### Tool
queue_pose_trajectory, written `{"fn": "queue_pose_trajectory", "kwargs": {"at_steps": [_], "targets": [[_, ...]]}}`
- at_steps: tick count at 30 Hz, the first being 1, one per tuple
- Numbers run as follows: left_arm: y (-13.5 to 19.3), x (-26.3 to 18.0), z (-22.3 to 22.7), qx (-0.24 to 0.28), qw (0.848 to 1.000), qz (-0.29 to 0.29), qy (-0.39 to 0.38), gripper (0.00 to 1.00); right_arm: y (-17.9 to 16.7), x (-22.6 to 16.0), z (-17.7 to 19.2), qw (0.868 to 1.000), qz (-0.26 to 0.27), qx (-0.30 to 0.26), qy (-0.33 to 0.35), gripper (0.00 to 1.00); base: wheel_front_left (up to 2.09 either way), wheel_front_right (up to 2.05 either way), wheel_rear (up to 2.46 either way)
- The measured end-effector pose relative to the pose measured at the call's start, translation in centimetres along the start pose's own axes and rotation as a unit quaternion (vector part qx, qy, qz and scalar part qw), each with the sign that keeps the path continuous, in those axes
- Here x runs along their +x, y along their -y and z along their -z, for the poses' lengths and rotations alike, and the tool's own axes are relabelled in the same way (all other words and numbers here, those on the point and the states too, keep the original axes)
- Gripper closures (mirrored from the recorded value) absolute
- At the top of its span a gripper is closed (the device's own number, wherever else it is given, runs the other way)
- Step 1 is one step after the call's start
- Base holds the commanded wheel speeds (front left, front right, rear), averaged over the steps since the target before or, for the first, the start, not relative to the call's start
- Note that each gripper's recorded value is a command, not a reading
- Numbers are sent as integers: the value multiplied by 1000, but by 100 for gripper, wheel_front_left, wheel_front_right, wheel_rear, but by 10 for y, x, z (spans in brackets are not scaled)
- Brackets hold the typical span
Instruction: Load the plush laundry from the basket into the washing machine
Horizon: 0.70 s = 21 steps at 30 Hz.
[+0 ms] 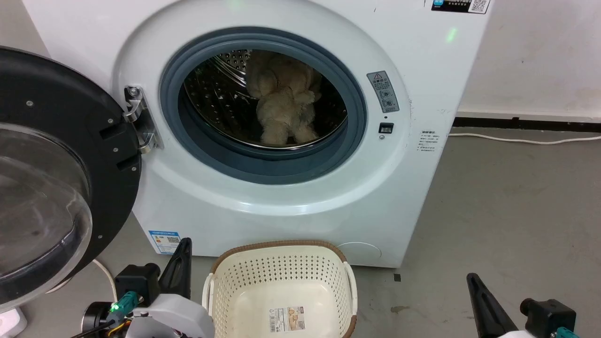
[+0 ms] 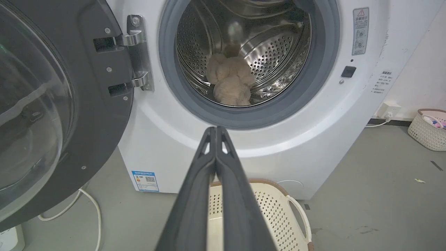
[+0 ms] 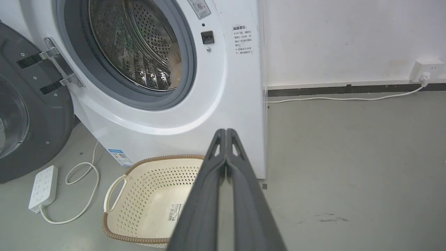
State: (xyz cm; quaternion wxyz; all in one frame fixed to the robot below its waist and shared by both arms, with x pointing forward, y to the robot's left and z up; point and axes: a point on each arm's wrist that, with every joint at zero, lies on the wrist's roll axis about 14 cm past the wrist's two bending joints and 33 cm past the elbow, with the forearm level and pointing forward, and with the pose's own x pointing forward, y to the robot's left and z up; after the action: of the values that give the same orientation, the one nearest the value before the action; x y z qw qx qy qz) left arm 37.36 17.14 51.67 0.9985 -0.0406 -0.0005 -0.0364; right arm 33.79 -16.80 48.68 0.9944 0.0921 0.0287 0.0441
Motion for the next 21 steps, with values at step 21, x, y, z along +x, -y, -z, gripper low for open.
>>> {"fn": "queue_pose_trajectory", "kwargs": {"at_steps": [21], "targets": [[3, 2, -6, 9, 1000, -2, 7, 100, -3, 6, -6, 1000, -7, -25, 1, 100, 0, 0, 0]]}}
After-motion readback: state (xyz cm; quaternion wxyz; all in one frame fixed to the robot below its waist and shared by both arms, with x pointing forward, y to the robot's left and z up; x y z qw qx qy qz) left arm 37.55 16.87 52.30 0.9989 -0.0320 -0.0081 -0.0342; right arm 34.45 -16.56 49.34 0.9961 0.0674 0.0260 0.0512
